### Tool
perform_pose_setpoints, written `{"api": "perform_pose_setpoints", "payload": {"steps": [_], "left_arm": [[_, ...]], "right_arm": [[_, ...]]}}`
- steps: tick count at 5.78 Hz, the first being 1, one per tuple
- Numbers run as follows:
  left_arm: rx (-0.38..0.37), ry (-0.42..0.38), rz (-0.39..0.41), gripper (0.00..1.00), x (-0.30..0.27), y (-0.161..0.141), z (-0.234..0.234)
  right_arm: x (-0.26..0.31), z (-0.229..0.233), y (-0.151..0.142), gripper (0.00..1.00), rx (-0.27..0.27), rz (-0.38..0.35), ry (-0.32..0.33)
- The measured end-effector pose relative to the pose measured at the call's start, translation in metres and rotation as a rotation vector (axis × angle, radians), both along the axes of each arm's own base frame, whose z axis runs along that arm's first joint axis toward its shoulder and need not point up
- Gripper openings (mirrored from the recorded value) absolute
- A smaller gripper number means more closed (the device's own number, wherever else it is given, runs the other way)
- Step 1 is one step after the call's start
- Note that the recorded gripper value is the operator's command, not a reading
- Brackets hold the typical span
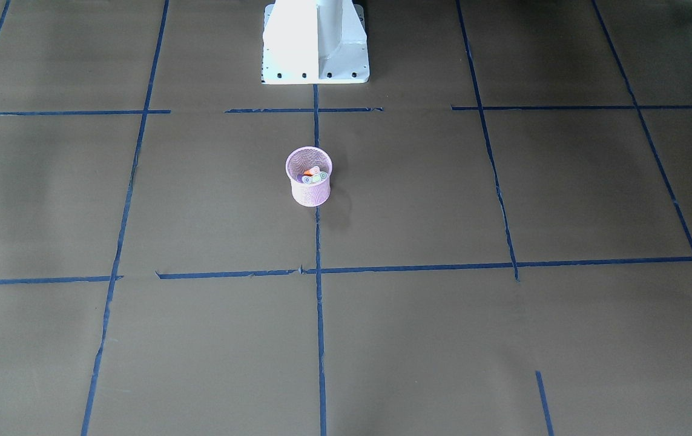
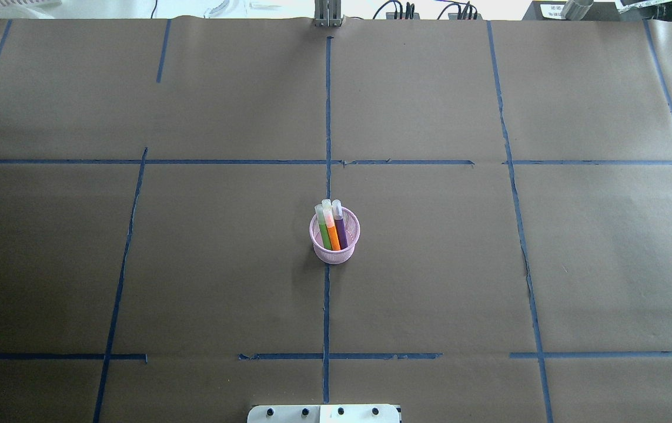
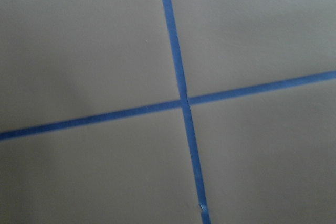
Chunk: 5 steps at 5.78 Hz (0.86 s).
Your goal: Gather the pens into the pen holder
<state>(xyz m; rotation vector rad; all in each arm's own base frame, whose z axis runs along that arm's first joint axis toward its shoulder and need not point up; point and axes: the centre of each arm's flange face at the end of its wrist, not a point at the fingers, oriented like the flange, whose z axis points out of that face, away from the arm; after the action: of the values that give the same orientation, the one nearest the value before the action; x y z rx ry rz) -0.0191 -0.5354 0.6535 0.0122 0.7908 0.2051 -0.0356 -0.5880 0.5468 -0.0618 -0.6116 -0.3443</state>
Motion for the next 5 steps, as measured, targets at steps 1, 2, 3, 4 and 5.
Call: {"api": "perform_pose_setpoints", "payload": {"steps": [1,2,3,4,5], "left_arm": [[-0.008,0.000,0.023,1.00,-0.017,0.022,-0.004],[-0.017,0.000,0.031,1.00,-0.036,0.042,0.006],[-0.026,-0.004,0.031,1.00,-0.045,0.054,0.013],[-0.031,-0.012,0.026,1.00,-0.051,0.058,0.016],[-0.033,-0.021,0.023,1.00,-0.054,0.059,0.017]], "right_arm": [[0.026,0.023,-0.001,1.00,-0.006,-0.018,-0.005],[0.051,0.050,0.003,1.00,-0.021,-0.034,-0.012],[0.070,0.074,0.011,1.00,-0.040,-0.043,-0.018],[0.087,0.093,0.023,1.00,-0.050,-0.037,-0.024],[0.102,0.114,0.039,1.00,-0.051,-0.025,-0.033]]}}
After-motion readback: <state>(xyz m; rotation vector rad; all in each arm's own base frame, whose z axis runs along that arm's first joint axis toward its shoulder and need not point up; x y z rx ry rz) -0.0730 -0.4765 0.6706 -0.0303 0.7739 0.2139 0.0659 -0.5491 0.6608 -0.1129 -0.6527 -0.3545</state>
